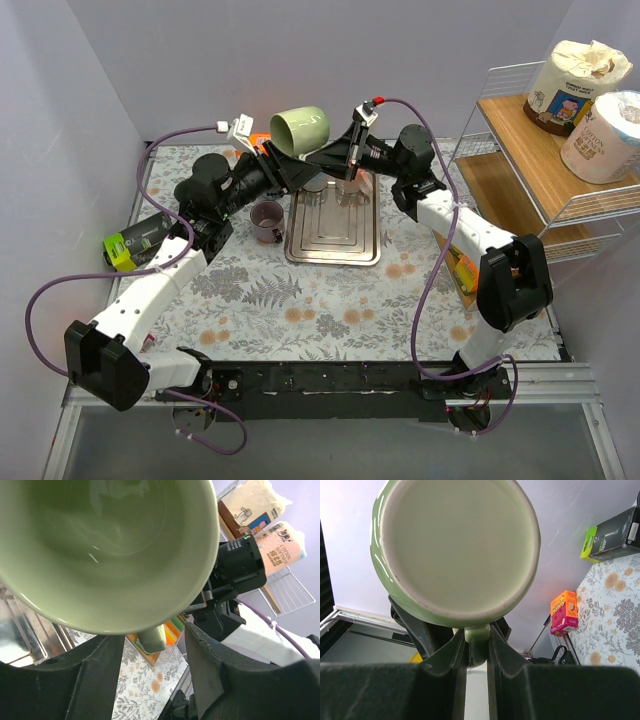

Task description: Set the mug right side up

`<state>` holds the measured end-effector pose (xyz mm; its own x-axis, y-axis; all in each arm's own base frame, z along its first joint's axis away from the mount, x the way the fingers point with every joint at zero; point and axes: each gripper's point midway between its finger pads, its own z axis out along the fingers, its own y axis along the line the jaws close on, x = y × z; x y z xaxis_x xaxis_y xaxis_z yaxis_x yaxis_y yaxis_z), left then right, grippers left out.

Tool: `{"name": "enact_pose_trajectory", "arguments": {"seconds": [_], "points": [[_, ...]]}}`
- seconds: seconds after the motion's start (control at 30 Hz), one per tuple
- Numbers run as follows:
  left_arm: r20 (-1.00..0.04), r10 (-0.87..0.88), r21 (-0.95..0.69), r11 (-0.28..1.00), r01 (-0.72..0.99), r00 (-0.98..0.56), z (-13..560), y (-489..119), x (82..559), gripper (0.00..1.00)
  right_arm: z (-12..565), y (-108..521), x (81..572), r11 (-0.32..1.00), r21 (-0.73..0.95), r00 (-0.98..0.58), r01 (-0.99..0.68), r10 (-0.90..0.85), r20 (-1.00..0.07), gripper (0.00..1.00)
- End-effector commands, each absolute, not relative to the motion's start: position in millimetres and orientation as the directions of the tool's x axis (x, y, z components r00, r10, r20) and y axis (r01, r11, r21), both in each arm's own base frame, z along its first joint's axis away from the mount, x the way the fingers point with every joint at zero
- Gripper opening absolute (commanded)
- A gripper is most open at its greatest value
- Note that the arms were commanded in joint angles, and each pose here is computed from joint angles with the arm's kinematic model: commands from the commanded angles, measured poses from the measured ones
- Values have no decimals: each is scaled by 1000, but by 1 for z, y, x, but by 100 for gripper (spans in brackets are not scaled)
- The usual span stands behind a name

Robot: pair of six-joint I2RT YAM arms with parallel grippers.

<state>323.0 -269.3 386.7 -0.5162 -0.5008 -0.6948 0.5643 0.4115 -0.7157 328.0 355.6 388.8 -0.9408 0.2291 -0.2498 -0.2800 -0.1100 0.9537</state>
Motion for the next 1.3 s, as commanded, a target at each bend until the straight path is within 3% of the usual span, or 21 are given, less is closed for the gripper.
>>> {"name": "enact_pose_trajectory", "arguments": {"seconds": [0.0, 0.17, 0.4, 0.47, 0.5, 0.57, 0.83, 1.07, 1.27], "points": [[-691, -539, -714, 404, 572, -481, 409, -266, 325, 48, 431, 350, 303, -186, 880, -888, -438, 245, -390, 1], [-689, -542, -716, 407, 567, -481, 409, -265, 325, 35, 425, 352, 301, -159, 881, -883, -446, 241, -403, 1], [-676, -539, -732, 411, 543, -503, 404, -266, 328, 34, 419, 357, 300, -79, 855, -844, -512, 228, -485, 1], [-675, -535, -734, 411, 541, -509, 402, -267, 328, 25, 415, 357, 301, -62, 850, -836, -523, 228, -499, 1], [-673, -535, -736, 412, 538, -511, 402, -267, 328, 13, 416, 356, 300, -60, 848, -833, -527, 232, -502, 1], [-671, -534, -739, 415, 531, -515, 401, -267, 329, 1, 412, 355, 300, -50, 844, -829, -533, 232, -510, 1], [-665, -529, -744, 404, 532, -527, 407, -265, 321, 0, 401, 353, 297, -72, 856, -840, -511, 252, -480, 1], [-624, -568, -767, 313, 560, -536, 426, -261, 307, 0, 423, 343, 282, -302, 820, -867, -486, 284, -409, 1], [-617, -568, -774, 314, 549, -545, 425, -262, 311, 0, 424, 347, 283, -245, 807, -838, -537, 266, -477, 1]]}}
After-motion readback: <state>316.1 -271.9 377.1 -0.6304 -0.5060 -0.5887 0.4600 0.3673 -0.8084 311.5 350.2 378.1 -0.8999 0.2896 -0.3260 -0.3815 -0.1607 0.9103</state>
